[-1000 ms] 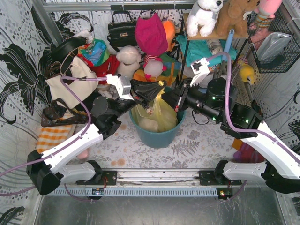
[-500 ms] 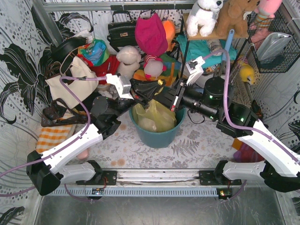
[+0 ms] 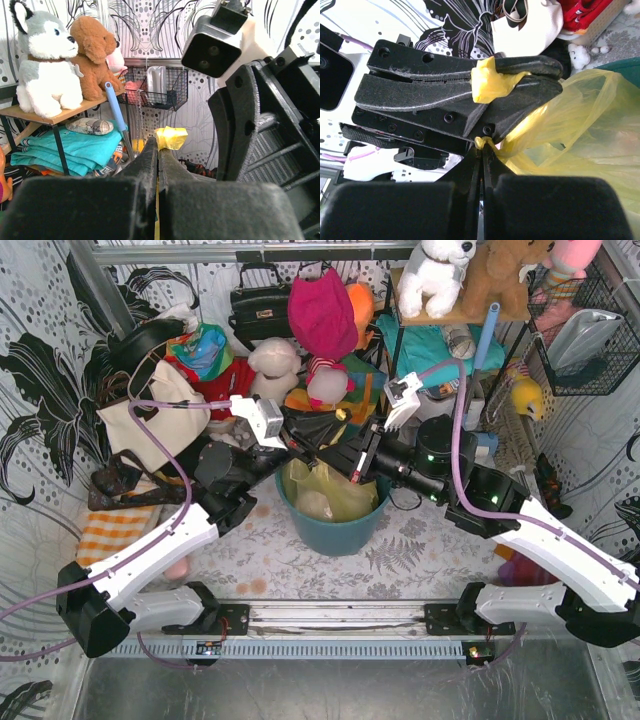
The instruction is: Tie the trash bag
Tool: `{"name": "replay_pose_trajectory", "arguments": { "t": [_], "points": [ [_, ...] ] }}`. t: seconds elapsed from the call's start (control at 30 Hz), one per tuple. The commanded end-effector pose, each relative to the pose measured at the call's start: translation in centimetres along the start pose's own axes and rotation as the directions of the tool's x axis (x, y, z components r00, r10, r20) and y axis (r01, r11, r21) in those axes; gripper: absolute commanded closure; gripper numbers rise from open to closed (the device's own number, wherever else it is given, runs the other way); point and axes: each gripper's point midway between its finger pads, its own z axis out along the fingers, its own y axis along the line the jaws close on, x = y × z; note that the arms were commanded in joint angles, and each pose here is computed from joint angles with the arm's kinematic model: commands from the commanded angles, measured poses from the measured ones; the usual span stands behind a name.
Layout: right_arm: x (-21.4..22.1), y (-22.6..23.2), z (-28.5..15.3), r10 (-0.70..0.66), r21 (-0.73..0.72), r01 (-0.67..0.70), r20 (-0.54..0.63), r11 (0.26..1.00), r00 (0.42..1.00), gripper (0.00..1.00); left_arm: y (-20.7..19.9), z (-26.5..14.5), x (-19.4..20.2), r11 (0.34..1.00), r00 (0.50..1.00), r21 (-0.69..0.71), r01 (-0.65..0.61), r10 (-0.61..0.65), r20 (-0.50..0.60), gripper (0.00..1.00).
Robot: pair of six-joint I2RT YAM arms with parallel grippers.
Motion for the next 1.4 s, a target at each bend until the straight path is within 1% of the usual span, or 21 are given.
{"name": "replay_pose_trajectory", "arguments": {
  "t": [0.0,0.17,0.23,0.3,0.43,0.53,0.6,0.7,0.83,0.9,0.93,1.0,1.1,1.23,1.37],
  "points": [
    [0.2,-0.5,1.1,0.005,0.038,-0.007,0.046,0.999,0.999,1.00,-0.6,0.3,-1.9,1.000,0.998,0.019,-0.022,0.021,0.051,1.00],
    [0.8,-1.8,1.5,-0.021,0.116,0.012,0.075,0.993,0.997,1.00,-0.5,0.1,-2.0,1.000,0.999,0.013,-0.021,0.021,0.050,1.00],
    [1.0,-2.1,1.6,-0.033,0.135,0.023,0.073,0.991,0.997,1.00,-0.4,0.0,-2.0,1.000,0.999,0.008,-0.023,0.023,0.048,0.96],
    [1.0,-2.6,1.7,-0.047,0.161,0.034,0.075,0.986,0.996,1.00,-0.4,-0.1,-2.1,1.000,0.998,0.001,-0.027,0.027,0.049,0.86],
    [0.4,-3.8,1.1,-0.087,0.228,0.064,0.091,0.972,0.992,1.00,-0.2,-0.7,-3.0,0.999,0.997,-0.021,-0.042,0.044,0.059,0.59],
    [0.0,-3.9,0.6,-0.104,0.239,0.078,0.095,0.968,0.990,1.00,-0.2,-1.3,-4.1,0.997,0.996,-0.042,-0.057,0.060,0.068,0.47],
    [-0.4,-4.3,0.4,-0.118,0.265,0.086,0.107,0.960,0.987,1.00,-0.2,-1.7,-4.6,0.996,0.995,-0.053,-0.068,0.071,0.064,0.44],
    [-0.4,-4.7,0.2,-0.135,0.289,0.101,0.099,0.952,0.986,1.00,0.0,-2.3,-5.3,0.993,0.995,-0.075,-0.087,0.091,0.048,0.41],
    [-0.6,-5.2,-0.2,-0.154,0.317,0.117,0.095,0.941,0.984,1.00,0.6,-3.6,-5.9,0.985,0.994,-0.133,-0.109,0.112,0.012,0.41],
    [-0.9,-5.5,-0.5,-0.167,0.335,0.125,0.100,0.934,0.981,1.00,1.0,-4.3,-5.7,0.980,0.994,-0.163,-0.111,0.109,-0.022,0.42],
    [-1.1,-5.5,-0.7,-0.172,0.340,0.128,0.103,0.932,0.980,1.00,0.9,-4.7,-5.5,0.980,0.994,-0.164,-0.110,0.105,-0.038,0.46],
    [-1.6,-5.3,-1.0,-0.180,0.341,0.132,0.114,0.931,0.977,1.00,0.6,-5.3,-4.4,0.983,0.992,-0.152,-0.103,0.090,-0.089,0.51],
    [-2.1,-4.9,-1.1,-0.190,0.333,0.141,0.118,0.932,0.975,1.00,-1.0,-6.1,-2.8,0.995,0.986,-0.080,-0.058,0.044,-0.161,0.52],
    [-3.0,-3.9,-1.3,-0.207,0.311,0.158,0.131,0.937,0.970,1.00,-3.4,-7.2,-1.5,1.000,0.977,0.020,0.021,-0.016,-0.212,0.52],
    [-3.7,-3.1,-1.3,-0.208,0.294,0.159,0.142,0.942,0.968,1.00,-4.1,-7.8,-0.5,0.997,0.967,0.046,0.059,-0.045,-0.252,0.56]
  ]
}}
